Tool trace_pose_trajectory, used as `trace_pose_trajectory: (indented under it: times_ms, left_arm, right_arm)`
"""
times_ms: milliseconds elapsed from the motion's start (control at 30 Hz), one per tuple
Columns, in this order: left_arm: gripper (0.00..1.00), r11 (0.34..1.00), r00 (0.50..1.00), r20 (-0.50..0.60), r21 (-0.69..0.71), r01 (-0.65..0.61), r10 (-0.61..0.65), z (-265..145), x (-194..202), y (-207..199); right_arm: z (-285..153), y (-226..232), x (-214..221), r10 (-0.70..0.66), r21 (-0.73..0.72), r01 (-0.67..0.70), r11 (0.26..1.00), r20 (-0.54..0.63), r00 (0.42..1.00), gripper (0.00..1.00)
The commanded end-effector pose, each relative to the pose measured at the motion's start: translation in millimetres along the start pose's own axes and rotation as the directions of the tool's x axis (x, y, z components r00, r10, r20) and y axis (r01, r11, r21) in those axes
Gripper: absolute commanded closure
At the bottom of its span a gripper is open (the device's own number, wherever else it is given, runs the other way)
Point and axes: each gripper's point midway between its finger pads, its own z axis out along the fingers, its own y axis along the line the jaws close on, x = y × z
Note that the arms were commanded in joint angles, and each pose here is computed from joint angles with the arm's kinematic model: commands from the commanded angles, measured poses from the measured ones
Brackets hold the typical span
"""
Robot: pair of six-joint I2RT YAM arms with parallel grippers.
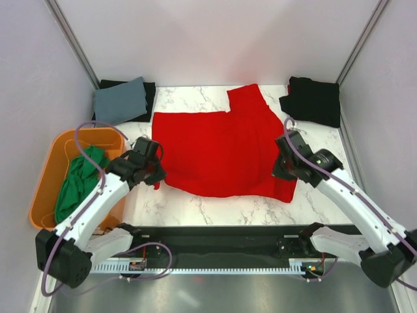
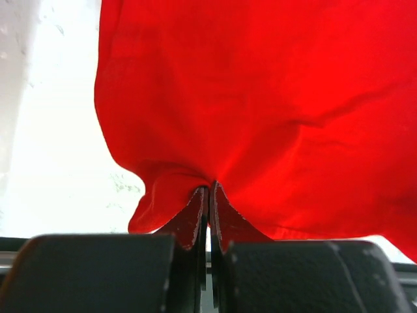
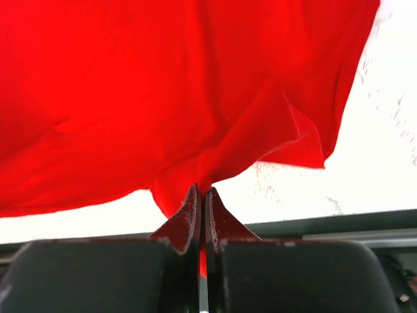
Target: Fold and stack the t-shirts
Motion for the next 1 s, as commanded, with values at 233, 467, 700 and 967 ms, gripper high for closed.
trace_pose_trajectory:
  times_ms: [233,467,700,967]
  left_arm:
    - [0.98,0.974,0.979,-0.023,-0.092,-0.206,0.205,29,-52,-18]
    - [0.98,0.968,0.975,-0.080,-0.127,-0.215,0.206,60,-77,-20]
    - [0.98,0.967,0.972,-0.128,-0.139,-0.213,0.195,92,-101,-17]
    - [0.82,0.973,0.960,-0.234,-0.136,-0.188,0.152,125,-110,-16]
  right_arm:
    - [29,37,-97,-0.179,0.095,0.169,0.981,0.116,0.977,1.00]
    - [68,42,-145,-0.238,0.160,0.220,0.962,0.103,0.966,1.00]
    - [107,55,-183,-0.268,0.174,0.249,0.953,0.093,0.959,1.00]
    - [156,70,-216,-0.314,0.207,0.292,0.934,0.083,0.946,1.00]
